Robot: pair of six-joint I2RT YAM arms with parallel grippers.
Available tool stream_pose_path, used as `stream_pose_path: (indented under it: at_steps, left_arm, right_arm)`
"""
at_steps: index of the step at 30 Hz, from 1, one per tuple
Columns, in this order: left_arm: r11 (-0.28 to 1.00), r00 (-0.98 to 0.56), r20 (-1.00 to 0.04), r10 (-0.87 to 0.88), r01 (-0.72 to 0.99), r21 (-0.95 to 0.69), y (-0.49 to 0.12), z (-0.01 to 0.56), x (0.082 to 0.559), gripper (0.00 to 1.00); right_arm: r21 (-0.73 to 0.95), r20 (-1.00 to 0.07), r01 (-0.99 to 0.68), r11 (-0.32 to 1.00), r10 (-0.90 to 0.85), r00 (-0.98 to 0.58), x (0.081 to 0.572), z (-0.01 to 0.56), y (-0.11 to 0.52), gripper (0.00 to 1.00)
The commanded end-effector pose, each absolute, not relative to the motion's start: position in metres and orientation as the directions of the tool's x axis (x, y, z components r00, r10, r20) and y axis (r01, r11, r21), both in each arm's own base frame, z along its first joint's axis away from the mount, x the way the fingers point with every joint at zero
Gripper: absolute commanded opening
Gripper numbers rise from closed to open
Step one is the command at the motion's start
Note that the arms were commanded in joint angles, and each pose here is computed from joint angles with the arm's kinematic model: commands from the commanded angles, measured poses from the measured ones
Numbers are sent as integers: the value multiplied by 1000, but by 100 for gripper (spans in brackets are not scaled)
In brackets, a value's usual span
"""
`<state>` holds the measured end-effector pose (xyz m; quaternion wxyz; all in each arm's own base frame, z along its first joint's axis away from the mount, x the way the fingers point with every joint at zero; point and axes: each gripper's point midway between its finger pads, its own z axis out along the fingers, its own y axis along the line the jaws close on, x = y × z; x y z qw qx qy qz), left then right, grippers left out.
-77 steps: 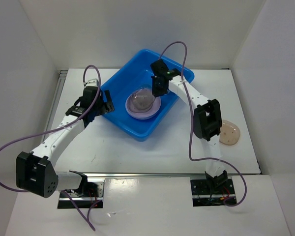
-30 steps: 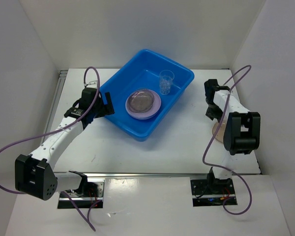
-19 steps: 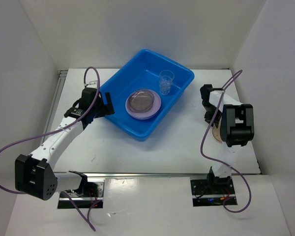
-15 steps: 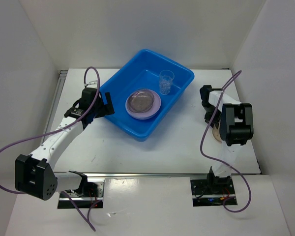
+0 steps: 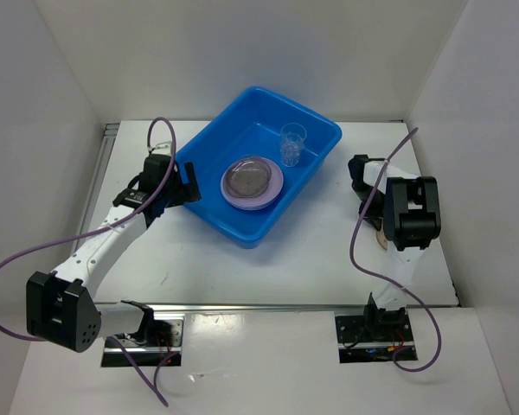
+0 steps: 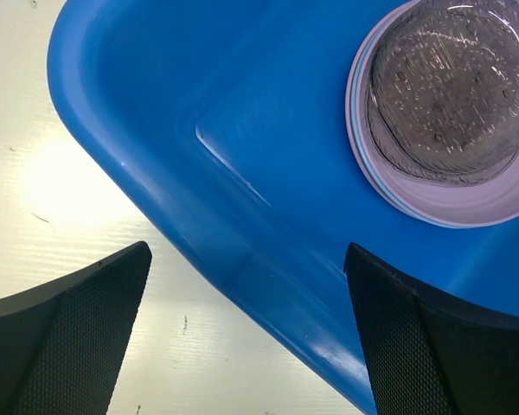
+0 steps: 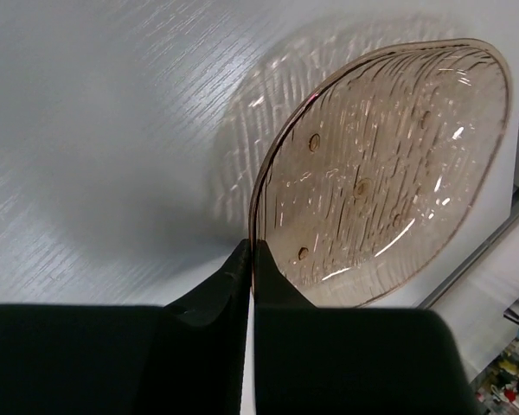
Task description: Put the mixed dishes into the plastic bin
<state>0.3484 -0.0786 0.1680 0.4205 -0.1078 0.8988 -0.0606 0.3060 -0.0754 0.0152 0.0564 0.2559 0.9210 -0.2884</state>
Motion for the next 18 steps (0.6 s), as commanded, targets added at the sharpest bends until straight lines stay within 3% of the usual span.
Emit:
stream_pose_path:
  at_steps: [1, 6, 11, 14, 18]
  left_arm:
    - [977, -589, -779, -214, -123, -175, -76, 178, 354, 100]
    - [977, -593, -777, -212, -132, -166, -74, 174, 352, 100]
    - [978, -603, -770, -210, -127, -168, -76, 171, 353, 100]
    - [978, -603, -770, -210, -126, -168, -76, 169, 355, 100]
    - [978, -612, -763, -208, -121, -170, -78, 166, 355, 100]
  right_arm:
    - [-523, -289, 518, 677, 431, -855, 313, 20, -77, 1]
    - [-470, -393, 562, 681, 408, -824, 328, 65, -66, 1]
    - [-219, -639, 658, 720, 403, -655, 371, 184, -48, 1]
    - [41, -747, 595, 803, 420, -516, 398, 264, -11, 1]
    - [355, -747, 311, 882, 468, -473, 423, 338, 62, 1]
